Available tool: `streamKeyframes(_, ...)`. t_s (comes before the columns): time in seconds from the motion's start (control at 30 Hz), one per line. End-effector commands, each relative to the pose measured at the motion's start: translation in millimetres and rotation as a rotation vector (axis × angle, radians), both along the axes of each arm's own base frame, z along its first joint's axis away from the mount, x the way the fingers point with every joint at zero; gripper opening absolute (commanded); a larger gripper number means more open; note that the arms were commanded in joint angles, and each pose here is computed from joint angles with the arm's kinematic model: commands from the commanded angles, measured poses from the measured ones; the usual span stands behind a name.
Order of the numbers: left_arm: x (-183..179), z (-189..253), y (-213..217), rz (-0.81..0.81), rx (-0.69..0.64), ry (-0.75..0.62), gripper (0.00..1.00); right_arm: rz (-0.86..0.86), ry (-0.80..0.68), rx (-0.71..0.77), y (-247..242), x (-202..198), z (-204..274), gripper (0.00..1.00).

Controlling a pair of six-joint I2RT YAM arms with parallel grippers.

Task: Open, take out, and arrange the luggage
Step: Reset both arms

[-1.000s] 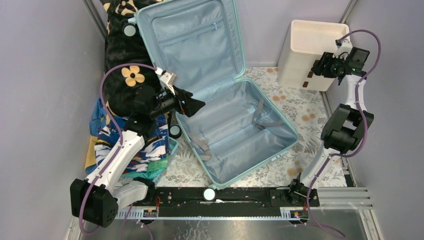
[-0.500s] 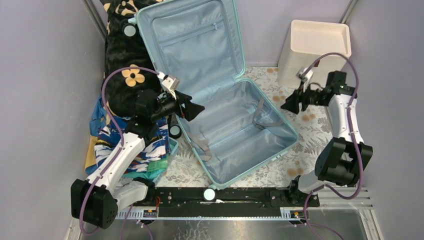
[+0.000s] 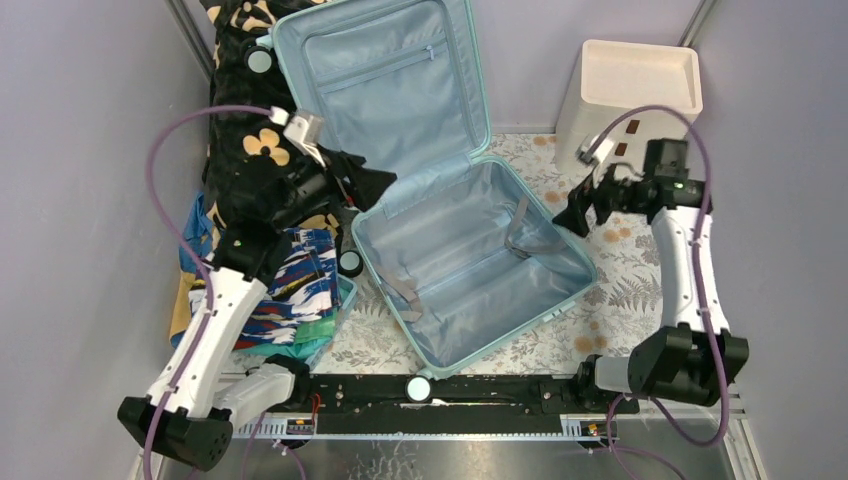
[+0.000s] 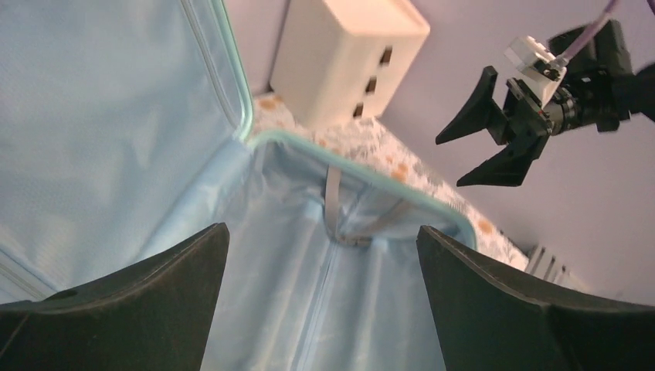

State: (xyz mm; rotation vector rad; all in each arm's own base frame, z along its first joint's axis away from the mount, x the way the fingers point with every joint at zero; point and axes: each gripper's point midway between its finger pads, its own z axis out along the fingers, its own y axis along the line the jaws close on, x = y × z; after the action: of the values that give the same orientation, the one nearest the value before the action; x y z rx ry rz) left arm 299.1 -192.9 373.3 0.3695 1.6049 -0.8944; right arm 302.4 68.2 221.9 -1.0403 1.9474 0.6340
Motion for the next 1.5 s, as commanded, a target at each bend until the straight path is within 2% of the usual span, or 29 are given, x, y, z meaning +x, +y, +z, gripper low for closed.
streamKeyframes(0.0, -4.6, 51.5, 21.2, 0.117, -0.024, -0.009, 0.99, -0.281, -0.156, 0.094, -28.3, 31.1, 103.8, 0.98)
streamKeyframes(0.13, -17.3, 97.3, 36.9, 0.188, -0.049, -0.078, 0.99, -0.382, -0.172, 0.34, -34.3, 36.8, 174.6, 1.0)
streamKeyframes(0.27, -31.2, 124.2, 49.8, 0.235, -0.044, -0.13, 0.99, -0.568, -0.196, 0.419, -48.5, 45.9, 215.3, 1.0)
streamKeyframes(0.33, -37.8, 131.3, 52.1, 0.236, -0.041, -0.15, 0.99, -0.553, -0.222, 0.401, -47.9, 40.1, 225.0, 1.0)
streamKeyframes(0.5, -50.4, 139.7, 54.9, 0.226, -0.03, -0.176, 0.99, -0.51, -0.23, 0.397, -44.0, 29.8, 230.3, 1.0)
streamKeyframes(0.63, -54.5, 143.8, 56.2, 0.225, -0.019, -0.192, 0.99, -0.668, -0.189, 0.503, -55.0, 36.7, 242.9, 1.0)
streamKeyframes(0.83, -53.8, 137.5, 52.0, 0.201, -0.012, -0.181, 0.99, -0.743, -0.209, 0.474, -64.7, 33.2, 243.6, 1.0)
streamKeyframes(1.47, -50.6, 124.1, 53.0, 0.21, 0.007, -0.166, 0.99, -0.662, -0.226, 0.395, -57.8, 23.0, 235.2, 1.0)
